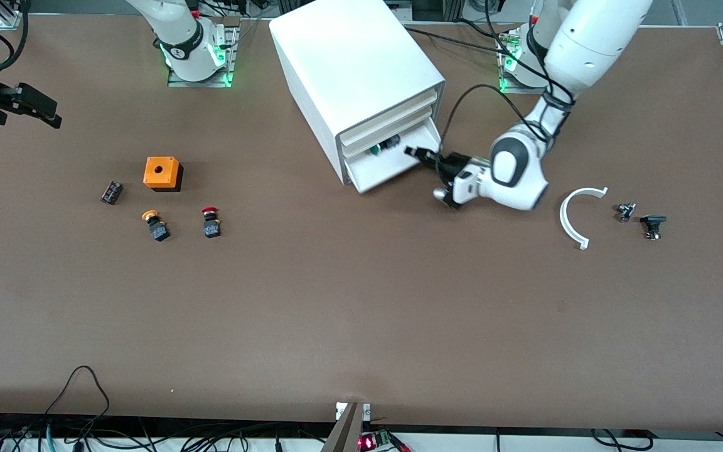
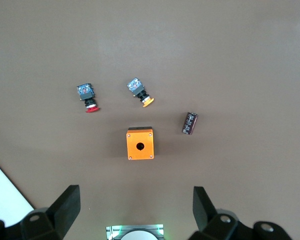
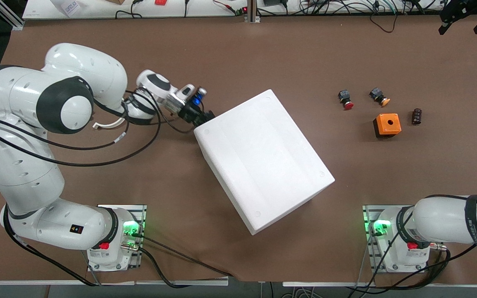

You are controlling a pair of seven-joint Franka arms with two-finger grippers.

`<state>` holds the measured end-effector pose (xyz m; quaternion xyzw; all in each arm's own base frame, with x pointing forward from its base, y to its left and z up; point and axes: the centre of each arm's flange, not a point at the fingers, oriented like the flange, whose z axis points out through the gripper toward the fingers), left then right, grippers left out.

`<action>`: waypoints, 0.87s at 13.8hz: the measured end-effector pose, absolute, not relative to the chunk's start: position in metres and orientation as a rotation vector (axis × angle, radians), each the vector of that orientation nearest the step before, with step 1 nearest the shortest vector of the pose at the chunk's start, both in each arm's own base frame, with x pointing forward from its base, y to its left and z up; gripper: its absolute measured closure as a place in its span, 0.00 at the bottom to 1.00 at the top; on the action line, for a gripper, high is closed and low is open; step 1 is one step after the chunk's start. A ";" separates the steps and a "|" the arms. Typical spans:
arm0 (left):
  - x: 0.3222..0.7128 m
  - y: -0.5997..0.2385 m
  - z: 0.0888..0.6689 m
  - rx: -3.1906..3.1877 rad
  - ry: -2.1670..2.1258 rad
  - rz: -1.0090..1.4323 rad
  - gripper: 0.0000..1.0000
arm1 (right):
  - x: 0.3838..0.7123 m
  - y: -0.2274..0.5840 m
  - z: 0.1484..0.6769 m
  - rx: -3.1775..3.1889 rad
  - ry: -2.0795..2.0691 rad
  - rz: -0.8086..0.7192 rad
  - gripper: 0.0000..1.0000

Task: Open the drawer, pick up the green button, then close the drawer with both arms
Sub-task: 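Pull the bottom drawer open with the left gripper, then withdraw the left gripper while the right gripper moves toward the drawer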

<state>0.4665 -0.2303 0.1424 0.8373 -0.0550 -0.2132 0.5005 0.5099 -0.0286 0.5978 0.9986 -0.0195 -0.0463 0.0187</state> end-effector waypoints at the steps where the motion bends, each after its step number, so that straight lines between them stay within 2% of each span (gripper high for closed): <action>1: 0.487 -0.212 0.150 2.039 -0.126 -0.450 0.83 | 0.516 -0.027 0.590 3.099 -0.054 -0.164 0.00; 3: 0.505 -0.194 0.155 2.068 -0.115 -0.380 0.80 | 0.535 -0.020 0.569 3.095 -0.033 -0.210 0.00; 4: 0.510 -0.190 0.153 2.104 -0.099 -0.345 0.74 | 0.545 -0.017 0.559 3.093 -0.023 -0.235 0.00; 5: 0.514 -0.189 0.154 2.122 -0.094 -0.322 0.62 | 0.554 -0.014 0.548 3.090 -0.014 -0.260 0.00; 6: 0.519 -0.187 0.157 2.135 -0.093 -0.298 0.56 | 0.561 -0.010 0.536 3.088 0.002 -0.289 0.00; 7: 0.528 -0.183 0.164 2.153 -0.090 -0.258 0.43 | 0.567 -0.002 0.525 3.085 0.034 -0.319 0.00; 10: 0.563 -0.138 0.209 2.247 -0.071 -0.058 0.12 | 0.583 0.054 0.489 3.109 0.168 -0.361 0.00; 11: 0.574 -0.114 0.230 2.272 -0.050 0.022 0.04 | 0.588 0.079 0.479 3.123 0.225 -0.347 0.00; 12: 0.583 -0.090 0.253 2.286 -0.027 0.099 0.00 | 0.591 0.106 0.471 3.127 0.287 -0.326 0.00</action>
